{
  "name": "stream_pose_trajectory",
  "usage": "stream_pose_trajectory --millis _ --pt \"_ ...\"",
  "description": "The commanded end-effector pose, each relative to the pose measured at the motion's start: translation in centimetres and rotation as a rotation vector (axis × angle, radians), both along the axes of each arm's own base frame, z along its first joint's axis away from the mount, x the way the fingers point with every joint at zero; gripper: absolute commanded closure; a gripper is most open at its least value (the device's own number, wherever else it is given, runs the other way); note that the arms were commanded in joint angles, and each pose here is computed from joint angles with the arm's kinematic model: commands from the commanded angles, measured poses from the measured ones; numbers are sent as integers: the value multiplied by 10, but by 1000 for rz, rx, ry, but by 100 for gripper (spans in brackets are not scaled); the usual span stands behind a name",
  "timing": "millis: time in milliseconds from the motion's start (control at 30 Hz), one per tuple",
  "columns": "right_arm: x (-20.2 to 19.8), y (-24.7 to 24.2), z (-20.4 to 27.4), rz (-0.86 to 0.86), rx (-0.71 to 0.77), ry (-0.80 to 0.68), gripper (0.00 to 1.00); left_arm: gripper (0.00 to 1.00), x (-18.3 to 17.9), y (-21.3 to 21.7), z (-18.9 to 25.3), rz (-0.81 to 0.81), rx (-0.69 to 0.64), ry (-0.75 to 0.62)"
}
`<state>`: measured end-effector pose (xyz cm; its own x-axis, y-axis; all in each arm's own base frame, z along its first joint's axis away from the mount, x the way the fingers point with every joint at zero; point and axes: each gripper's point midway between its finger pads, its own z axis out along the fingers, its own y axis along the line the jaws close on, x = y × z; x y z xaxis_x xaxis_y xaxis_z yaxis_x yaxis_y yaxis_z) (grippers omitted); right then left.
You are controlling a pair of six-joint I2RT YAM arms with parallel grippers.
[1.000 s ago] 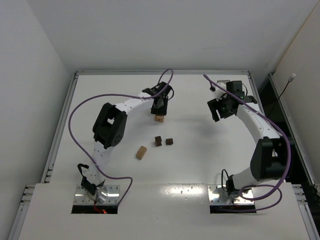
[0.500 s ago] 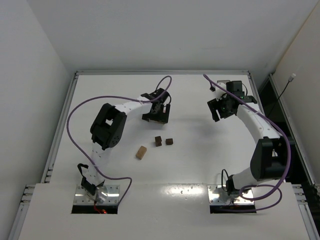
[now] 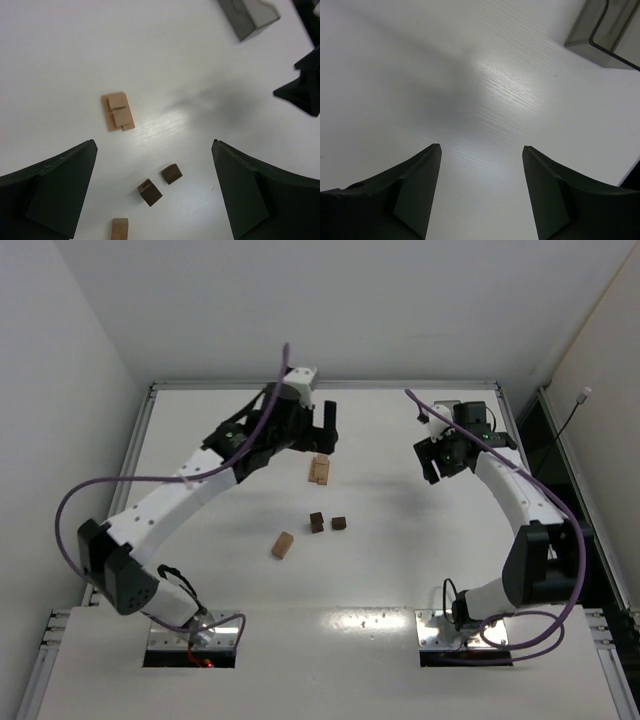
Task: Build the wood block tower
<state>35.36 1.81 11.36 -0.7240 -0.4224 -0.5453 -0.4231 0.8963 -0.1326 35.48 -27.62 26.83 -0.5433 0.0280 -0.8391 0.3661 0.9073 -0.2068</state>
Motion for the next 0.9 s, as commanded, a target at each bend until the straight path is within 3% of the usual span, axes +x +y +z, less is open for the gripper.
stream_pose_trajectory --millis 0,100,200,233,367,467,500,600,767,800,867 --pt "-6 38 38 176 89 -96 37 1 8 38 19 73 -10 -27" --pt "-35 93 51 407 160 -81 39 1 29 98 11 217 58 1" --pt "-69 154 62 699 138 -128 39 1 43 158 -22 351 134 120" --pt "-78 169 62 772 130 -134 39 1 47 191 -29 416 123 159" --pt "-125 243 52 1161 38 -113 39 1 43 243 -47 459 32 222" --pt "-155 273 46 1405 -28 -106 39 1 36 268 -51 494 -24 244" --pt "-168 287 43 1550 -58 -146 39 1 35 275 -51 498 -33 238" --pt "-175 311 33 1765 -83 -286 39 1 30 294 -54 512 -102 253" --pt "-176 356 27 1969 22 -382 44 1 21 316 -66 528 -173 287" --pt "-176 356 7 1993 39 -296 44 1 21 316 -66 523 -166 285" --pt "-174 371 9 2043 71 -297 44 1 23 322 -75 528 -185 312"
